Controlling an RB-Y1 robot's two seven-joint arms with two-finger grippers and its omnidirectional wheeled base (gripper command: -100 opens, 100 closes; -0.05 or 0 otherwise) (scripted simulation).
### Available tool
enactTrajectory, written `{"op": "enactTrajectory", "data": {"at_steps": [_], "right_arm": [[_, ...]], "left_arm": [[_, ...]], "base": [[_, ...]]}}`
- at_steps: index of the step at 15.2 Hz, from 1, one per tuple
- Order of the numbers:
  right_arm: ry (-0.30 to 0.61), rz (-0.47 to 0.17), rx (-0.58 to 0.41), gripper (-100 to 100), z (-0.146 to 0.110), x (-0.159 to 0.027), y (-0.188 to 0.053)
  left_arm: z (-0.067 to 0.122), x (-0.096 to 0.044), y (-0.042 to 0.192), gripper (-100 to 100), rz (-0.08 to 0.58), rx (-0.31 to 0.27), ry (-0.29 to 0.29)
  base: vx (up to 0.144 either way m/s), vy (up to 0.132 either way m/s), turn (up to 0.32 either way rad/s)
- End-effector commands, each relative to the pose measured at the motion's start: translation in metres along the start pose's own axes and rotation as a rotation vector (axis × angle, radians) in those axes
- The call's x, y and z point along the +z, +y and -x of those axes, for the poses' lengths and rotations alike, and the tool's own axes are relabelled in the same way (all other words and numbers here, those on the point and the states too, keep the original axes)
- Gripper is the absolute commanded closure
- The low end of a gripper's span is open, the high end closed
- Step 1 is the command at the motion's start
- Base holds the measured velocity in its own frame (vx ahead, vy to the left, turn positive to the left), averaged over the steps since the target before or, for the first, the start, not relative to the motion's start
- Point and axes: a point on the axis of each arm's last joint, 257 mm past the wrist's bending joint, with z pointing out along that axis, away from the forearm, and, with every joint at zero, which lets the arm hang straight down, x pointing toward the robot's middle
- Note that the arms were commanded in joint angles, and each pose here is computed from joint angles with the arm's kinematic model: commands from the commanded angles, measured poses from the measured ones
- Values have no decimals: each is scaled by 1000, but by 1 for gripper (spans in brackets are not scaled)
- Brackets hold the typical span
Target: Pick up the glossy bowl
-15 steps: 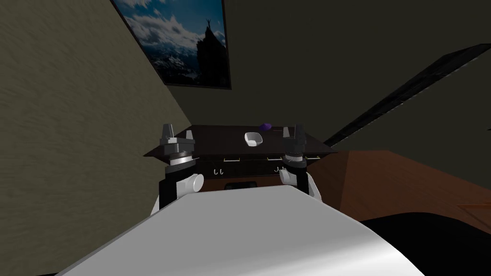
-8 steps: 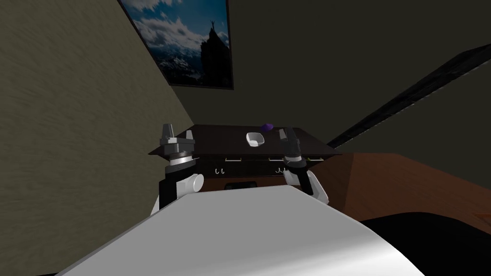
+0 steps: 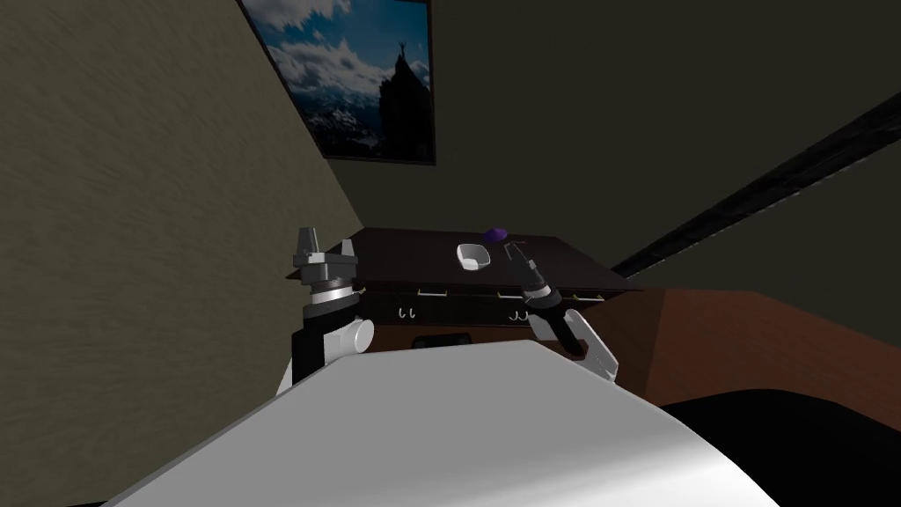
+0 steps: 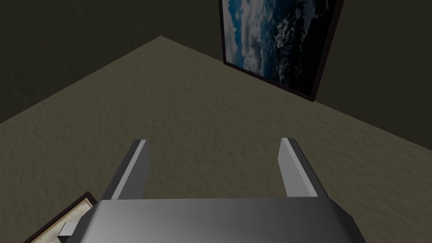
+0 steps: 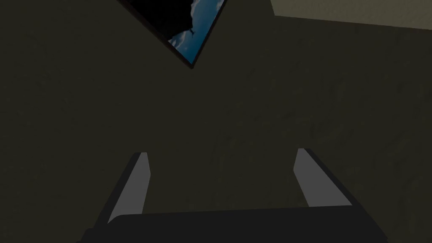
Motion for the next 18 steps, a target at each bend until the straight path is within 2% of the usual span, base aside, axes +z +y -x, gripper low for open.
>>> {"op": "enactTrajectory", "data": {"at_steps": [1, 2, 3, 5, 8, 10, 13, 15, 16, 18], "right_arm": [[63, -6, -36, -100, -9, -4, -7], [69, -5, -38, -100, -9, -4, -7], [121, -19, -75, -100, -17, -9, -15], [141, -14, -82, -100, -19, -10, -15], [262, -39, -166, -100, -35, -23, -34], [289, -31, -176, -100, -37, -23, -34], [409, -56, -262, -100, -49, -40, -55], [440, -46, -276, -100, -51, -41, -55], [495, -60, -318, -100, -55, -50, -67], [516, -52, -327, -100, -56, -51, -67]], "left_arm": [[0, 0, 0, 0, 0, 0, 0], [0, 0, 0, 0, 0, 0, 0], [0, 0, 0, 0, 0, 0, 0], [0, 0, 0, 0, 0, 0, 0], [0, 0, 0, 0, 0, 0, 0], [0, 0, 0, 0, 0, 0, 0], [0, 0, 0, 0, 0, 0, 0], [0, 0, 0, 0, 0, 0, 0], [0, 0, 0, 0, 0, 0, 0], [0, 0, 0, 0, 0, 0, 0]], "base": [[3, 24, 85], [2, 16, 26], [-1, 22, 75], [1, 18, 60], [3, 23, 99], [2, 23, 61], [4, 25, 102], [1, 24, 65], [2, 23, 69], [2, 20, 73]]}}
